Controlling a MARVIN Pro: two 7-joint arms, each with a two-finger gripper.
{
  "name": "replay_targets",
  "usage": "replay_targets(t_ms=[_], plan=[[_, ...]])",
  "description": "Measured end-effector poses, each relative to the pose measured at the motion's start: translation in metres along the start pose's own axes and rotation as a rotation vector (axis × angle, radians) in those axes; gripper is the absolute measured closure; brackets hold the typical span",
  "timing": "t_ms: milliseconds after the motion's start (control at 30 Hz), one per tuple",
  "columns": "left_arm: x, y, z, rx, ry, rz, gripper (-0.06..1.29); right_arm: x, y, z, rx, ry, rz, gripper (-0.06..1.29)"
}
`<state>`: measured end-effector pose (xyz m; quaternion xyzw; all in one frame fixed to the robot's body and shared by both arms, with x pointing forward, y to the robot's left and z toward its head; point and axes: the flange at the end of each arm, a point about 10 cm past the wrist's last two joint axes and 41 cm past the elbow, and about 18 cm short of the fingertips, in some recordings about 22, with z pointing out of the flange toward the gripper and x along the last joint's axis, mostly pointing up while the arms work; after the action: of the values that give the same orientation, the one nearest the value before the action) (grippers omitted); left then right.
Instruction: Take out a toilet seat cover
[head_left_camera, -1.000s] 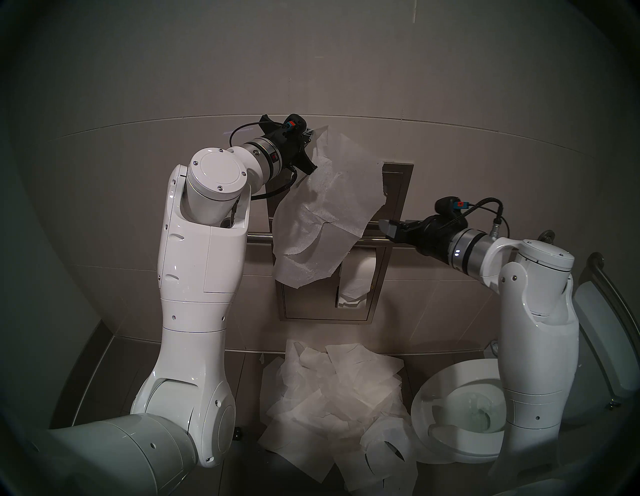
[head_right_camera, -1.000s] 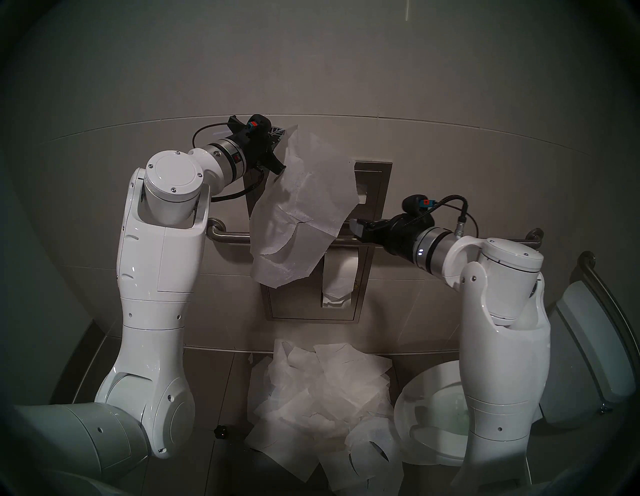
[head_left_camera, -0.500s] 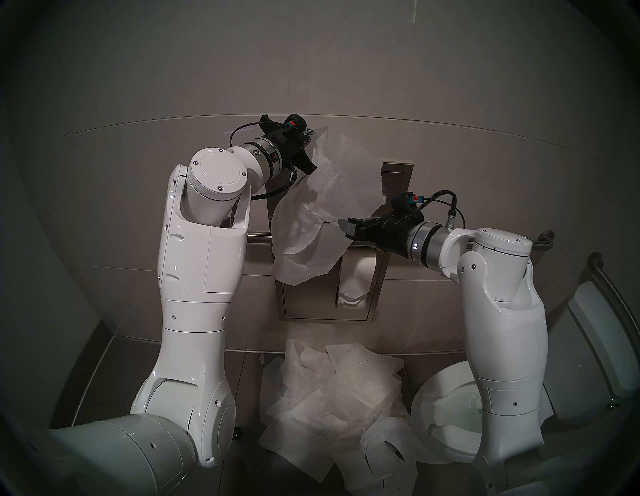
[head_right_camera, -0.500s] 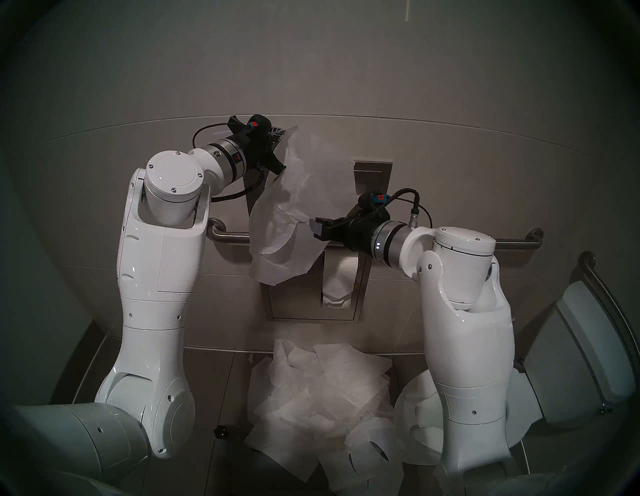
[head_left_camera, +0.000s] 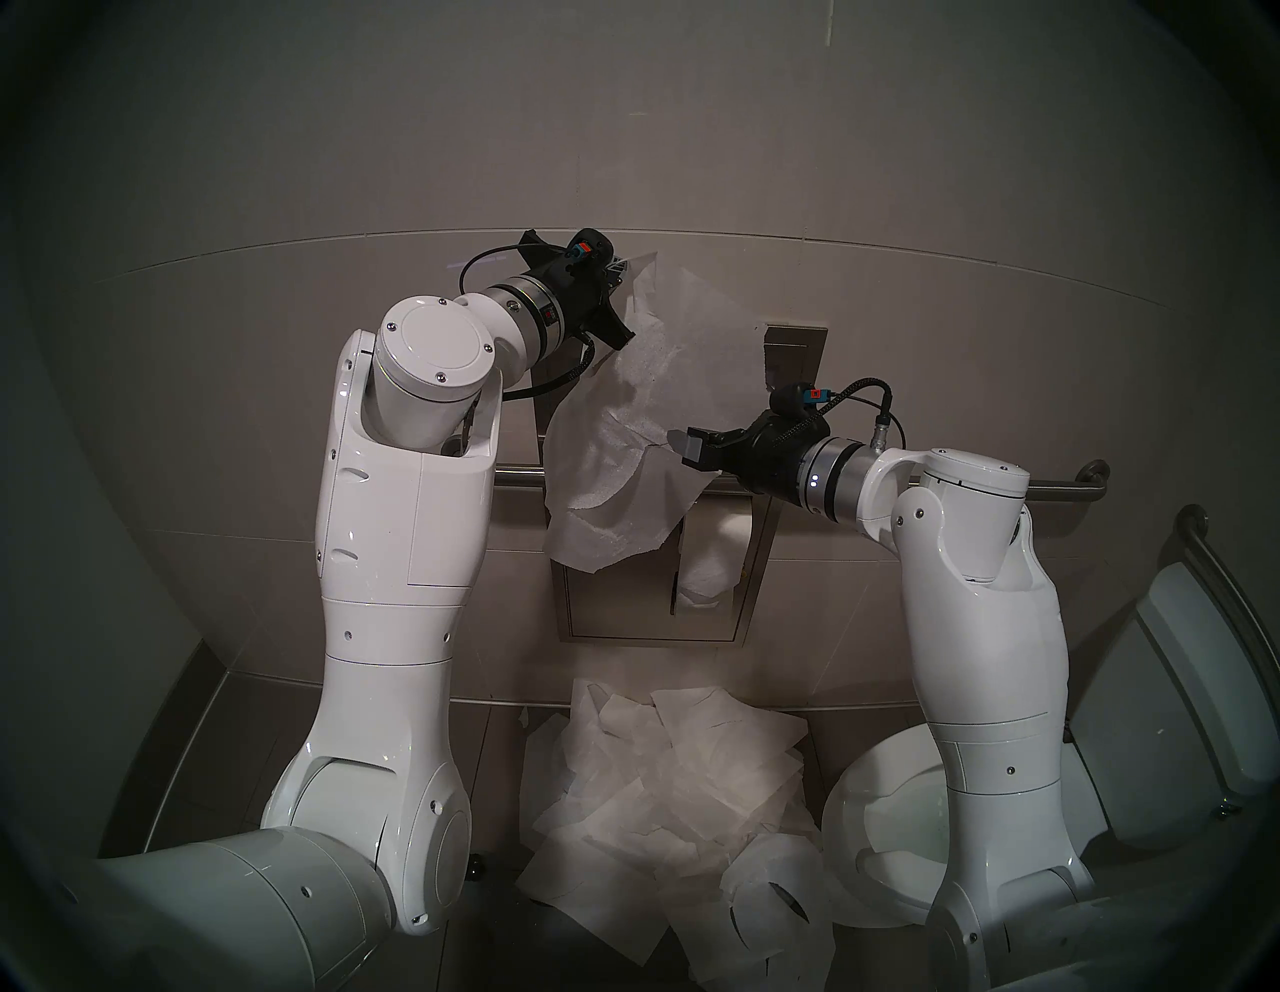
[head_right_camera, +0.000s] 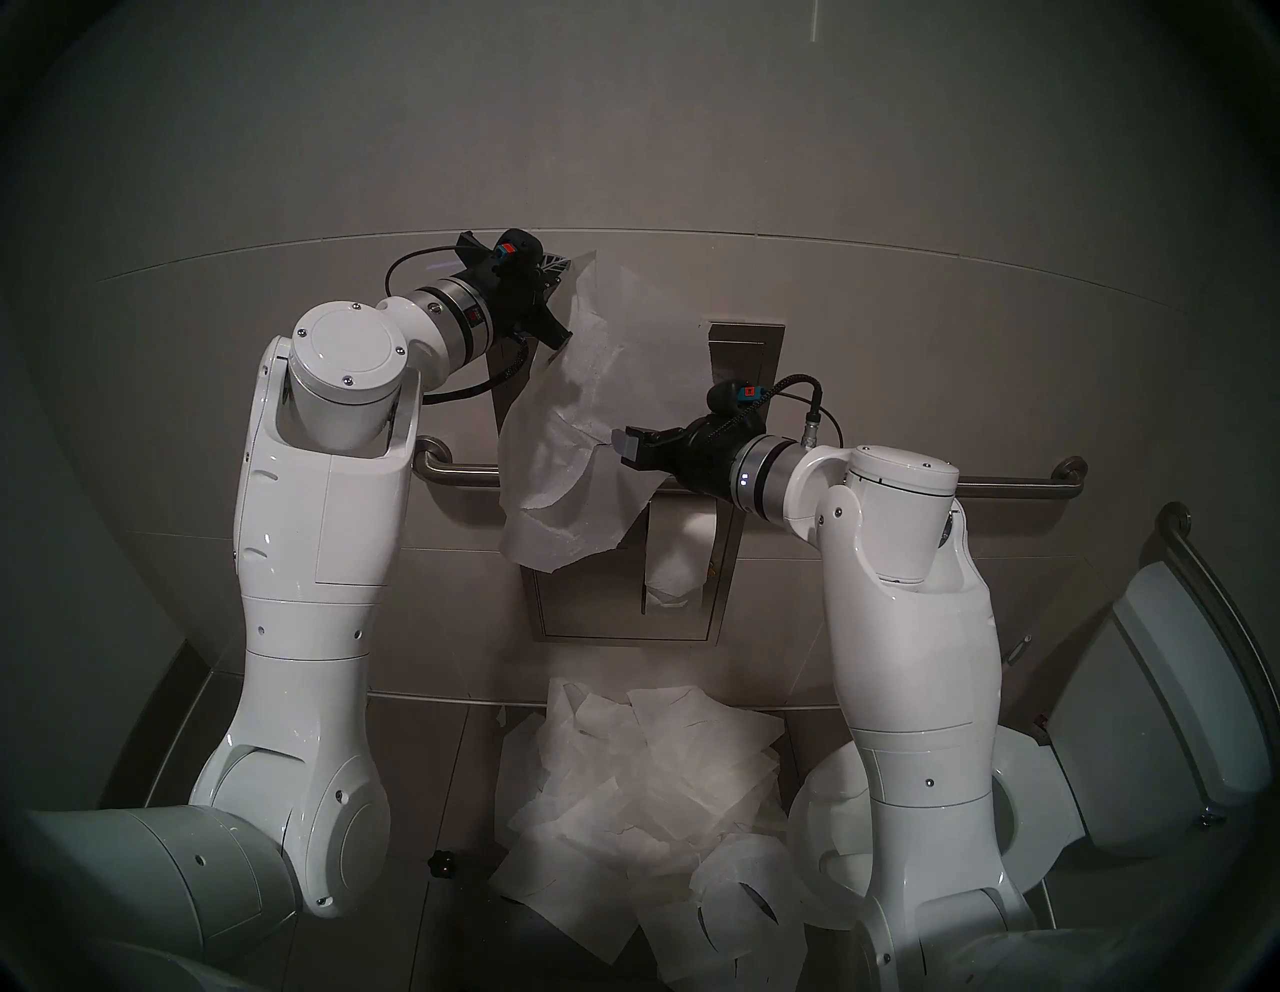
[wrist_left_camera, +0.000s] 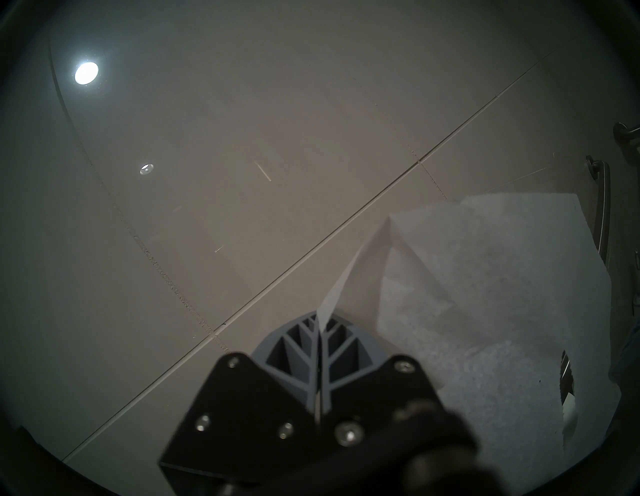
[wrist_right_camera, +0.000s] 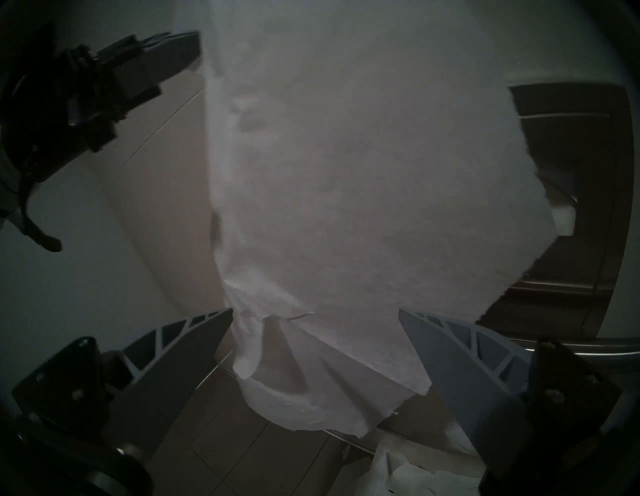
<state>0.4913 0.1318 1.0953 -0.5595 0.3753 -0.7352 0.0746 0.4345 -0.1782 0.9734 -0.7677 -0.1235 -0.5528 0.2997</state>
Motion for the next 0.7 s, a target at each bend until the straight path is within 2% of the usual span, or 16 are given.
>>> replay_targets(t_ms=[333, 700], plan=[[0.000, 0.000, 0.000, 0.000, 0.000, 0.000, 1.25, -0.005, 0.031, 0.012, -0.029, 0.016, 0.057, -0.02], [0.000, 0.000, 0.000, 0.000, 0.000, 0.000, 1.25, 0.005, 0.038, 0.025, -0.015, 0.038, 0.053, -0.02]])
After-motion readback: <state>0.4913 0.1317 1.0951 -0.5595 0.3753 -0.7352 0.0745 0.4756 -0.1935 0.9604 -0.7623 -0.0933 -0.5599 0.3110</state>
